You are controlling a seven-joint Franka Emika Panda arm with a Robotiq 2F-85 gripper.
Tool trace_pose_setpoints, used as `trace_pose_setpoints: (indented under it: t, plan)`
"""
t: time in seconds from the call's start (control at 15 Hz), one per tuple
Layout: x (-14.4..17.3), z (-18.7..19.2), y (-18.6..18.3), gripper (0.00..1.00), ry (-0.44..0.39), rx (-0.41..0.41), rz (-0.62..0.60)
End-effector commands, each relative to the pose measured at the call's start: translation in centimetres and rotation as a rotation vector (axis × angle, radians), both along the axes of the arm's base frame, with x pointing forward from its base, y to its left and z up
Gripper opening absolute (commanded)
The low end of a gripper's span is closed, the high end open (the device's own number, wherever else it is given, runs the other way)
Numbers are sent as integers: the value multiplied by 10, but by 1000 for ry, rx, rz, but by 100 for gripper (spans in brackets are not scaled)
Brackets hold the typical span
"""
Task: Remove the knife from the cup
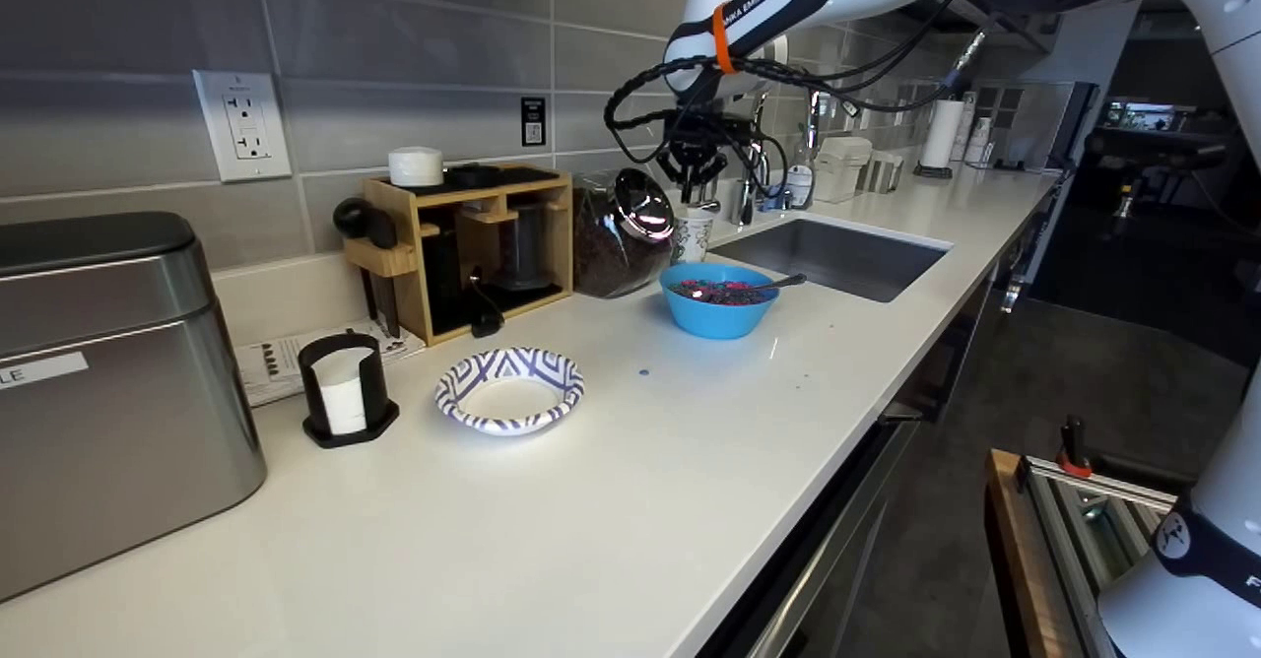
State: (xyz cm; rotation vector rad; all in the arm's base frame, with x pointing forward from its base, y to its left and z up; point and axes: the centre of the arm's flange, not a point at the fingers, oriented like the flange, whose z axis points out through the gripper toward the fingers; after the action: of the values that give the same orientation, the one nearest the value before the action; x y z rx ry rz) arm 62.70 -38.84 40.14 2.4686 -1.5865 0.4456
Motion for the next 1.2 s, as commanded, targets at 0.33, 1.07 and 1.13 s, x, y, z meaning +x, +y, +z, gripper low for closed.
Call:
trace_pose_setpoints:
  t: [0.33,1.07,1.13]
  plan:
    - [-11,-1,6,0,-16,-6,28]
    - [-35,32,18,0,-39,-39,9]
    - [-38,36,17,0,-44,-42,0]
